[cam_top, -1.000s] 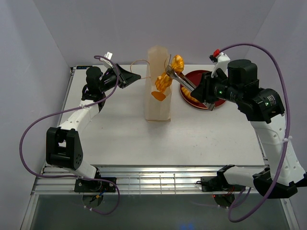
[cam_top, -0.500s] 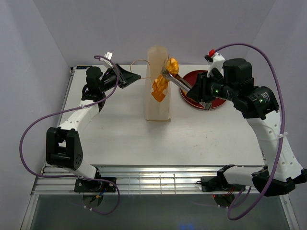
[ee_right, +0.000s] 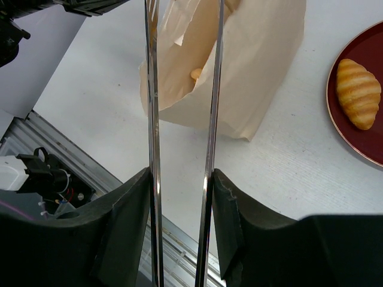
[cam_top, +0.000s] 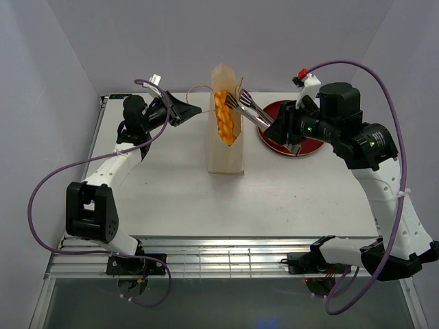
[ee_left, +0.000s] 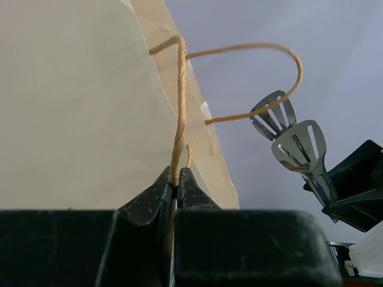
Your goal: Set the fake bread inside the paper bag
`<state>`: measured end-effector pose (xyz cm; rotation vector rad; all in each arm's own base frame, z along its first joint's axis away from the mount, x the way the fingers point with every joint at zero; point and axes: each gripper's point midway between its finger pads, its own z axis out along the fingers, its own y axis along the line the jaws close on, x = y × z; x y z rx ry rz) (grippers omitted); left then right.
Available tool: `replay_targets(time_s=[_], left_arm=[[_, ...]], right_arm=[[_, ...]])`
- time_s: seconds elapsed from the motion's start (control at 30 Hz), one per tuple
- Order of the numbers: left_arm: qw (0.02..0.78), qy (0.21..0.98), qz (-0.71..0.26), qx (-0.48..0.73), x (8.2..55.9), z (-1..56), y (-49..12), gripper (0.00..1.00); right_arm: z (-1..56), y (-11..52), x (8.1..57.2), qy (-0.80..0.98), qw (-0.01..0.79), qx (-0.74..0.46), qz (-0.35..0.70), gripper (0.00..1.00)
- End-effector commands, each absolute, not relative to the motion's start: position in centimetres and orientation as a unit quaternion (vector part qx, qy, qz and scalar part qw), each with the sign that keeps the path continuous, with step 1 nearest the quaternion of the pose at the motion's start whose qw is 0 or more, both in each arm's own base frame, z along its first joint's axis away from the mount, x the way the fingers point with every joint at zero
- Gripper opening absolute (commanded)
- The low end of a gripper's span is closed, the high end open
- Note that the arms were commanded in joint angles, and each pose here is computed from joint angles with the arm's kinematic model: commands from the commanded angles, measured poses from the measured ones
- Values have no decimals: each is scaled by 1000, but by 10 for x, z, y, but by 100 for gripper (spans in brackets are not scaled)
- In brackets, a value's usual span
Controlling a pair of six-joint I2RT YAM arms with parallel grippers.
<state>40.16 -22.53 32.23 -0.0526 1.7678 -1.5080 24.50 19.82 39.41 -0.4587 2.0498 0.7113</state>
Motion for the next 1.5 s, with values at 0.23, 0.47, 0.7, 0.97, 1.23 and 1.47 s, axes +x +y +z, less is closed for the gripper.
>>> replay_targets(time_s=[0.23, 0.47, 0.7, 0.97, 1.23, 1.47], left_arm=[[412, 689, -596, -1, 390, 337, -225, 11], [413, 689, -596, 0, 389, 338, -225, 11], [412, 689, -596, 0, 387, 336, -224, 11], [411, 691, -595, 0, 384, 334, -224, 11], [410, 690, -597, 3, 382, 335, -224, 11], [408, 690, -598, 5, 377, 334, -224, 10]], right_arm=[[424, 199, 242, 788, 498, -195, 305, 49], [445, 188, 227, 765, 533, -186, 310, 49], [479, 145, 209, 745, 598, -129, 266, 48], [436, 82, 242, 793, 602, -19, 93, 48], [356, 74, 278, 845, 535, -8, -10, 48], [300, 84, 302, 875, 483, -23, 0, 48]])
